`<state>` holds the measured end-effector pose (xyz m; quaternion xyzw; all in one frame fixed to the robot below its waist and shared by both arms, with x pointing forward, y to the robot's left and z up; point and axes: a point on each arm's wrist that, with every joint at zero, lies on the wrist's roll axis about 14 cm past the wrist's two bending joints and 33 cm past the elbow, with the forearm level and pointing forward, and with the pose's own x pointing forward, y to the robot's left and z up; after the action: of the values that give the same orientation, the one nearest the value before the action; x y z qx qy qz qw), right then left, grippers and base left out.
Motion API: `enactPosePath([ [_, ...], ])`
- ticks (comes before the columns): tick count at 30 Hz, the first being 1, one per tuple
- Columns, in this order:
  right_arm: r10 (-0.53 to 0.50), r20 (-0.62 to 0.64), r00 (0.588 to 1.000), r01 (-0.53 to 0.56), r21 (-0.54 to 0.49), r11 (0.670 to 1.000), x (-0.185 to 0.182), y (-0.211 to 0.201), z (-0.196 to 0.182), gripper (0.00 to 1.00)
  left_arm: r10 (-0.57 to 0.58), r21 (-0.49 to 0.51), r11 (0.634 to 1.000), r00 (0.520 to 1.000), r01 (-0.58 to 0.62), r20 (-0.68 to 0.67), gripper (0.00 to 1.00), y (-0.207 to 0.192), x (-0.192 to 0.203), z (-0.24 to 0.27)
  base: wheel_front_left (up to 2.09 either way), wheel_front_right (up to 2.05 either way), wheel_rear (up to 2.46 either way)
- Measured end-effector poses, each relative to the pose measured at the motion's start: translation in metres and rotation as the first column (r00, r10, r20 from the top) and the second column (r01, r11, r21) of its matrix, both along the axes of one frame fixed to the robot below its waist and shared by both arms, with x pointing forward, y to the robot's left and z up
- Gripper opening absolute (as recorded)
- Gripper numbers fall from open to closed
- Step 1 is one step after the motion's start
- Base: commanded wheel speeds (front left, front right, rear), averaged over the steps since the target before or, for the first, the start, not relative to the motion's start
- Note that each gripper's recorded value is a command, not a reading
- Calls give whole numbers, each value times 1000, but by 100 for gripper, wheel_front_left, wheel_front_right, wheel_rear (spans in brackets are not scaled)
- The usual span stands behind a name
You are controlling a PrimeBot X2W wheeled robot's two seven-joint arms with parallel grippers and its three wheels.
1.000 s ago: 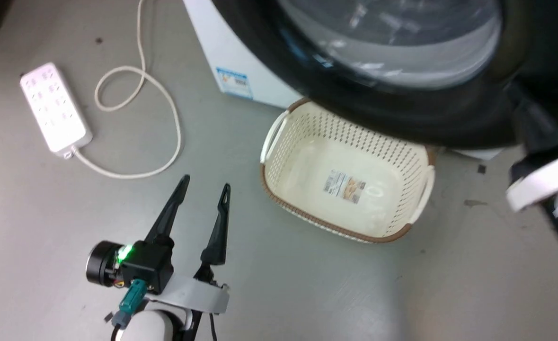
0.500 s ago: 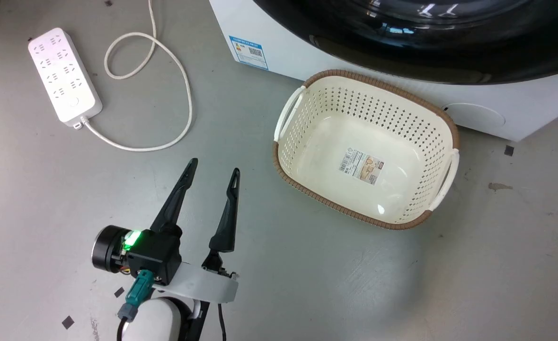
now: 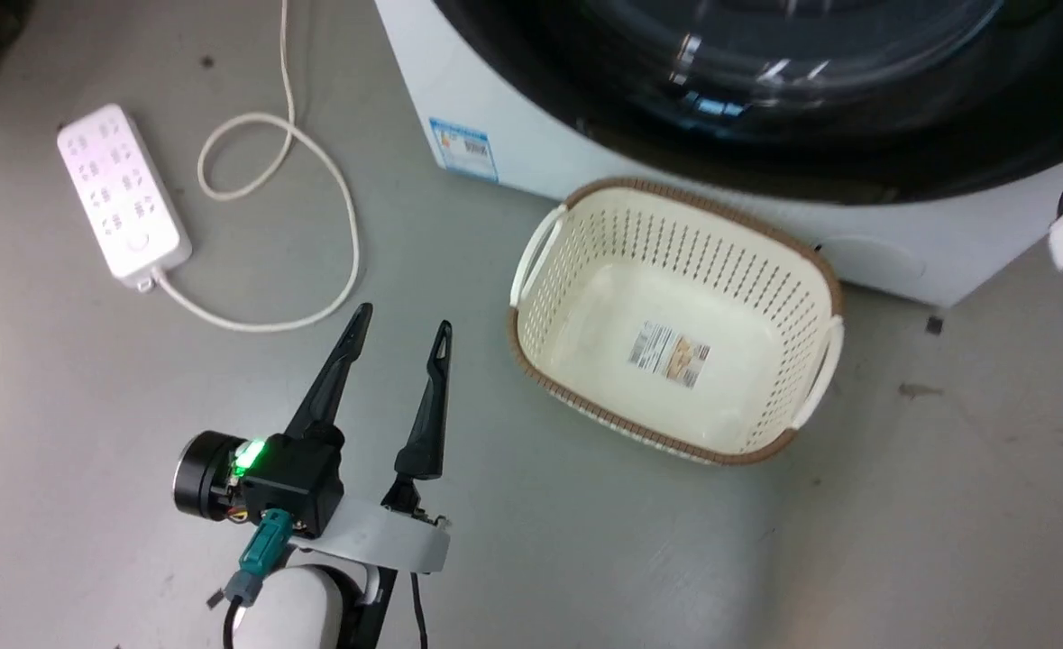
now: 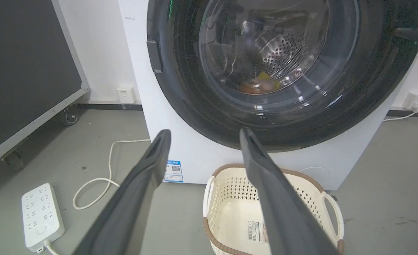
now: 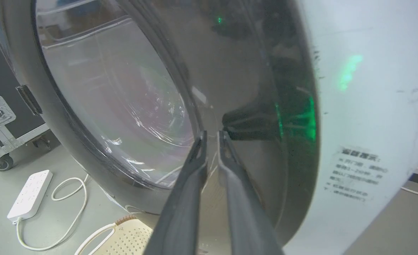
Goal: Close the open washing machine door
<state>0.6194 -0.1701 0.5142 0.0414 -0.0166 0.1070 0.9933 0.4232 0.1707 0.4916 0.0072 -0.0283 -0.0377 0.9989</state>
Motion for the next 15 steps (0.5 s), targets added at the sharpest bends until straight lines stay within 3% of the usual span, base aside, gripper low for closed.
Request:
enactPosePath([
  [7, 9, 45, 999, -9, -14, 1000, -58, 0, 18, 100, 7, -14, 1000, 999, -6, 43, 100, 1, -19, 20, 0, 0, 0],
  [12, -18, 112, 994, 24, -46, 999, -109, -7, 34, 100, 1, -26, 1000, 998, 1, 67, 100, -1, -34, 30, 0, 0, 0],
  [15, -64, 139, 988, 66, -15, 998, -141, -11, 39, 100, -10, -38, 999, 997, 13, 77, 100, -4, -42, 34, 0, 0, 0],
])
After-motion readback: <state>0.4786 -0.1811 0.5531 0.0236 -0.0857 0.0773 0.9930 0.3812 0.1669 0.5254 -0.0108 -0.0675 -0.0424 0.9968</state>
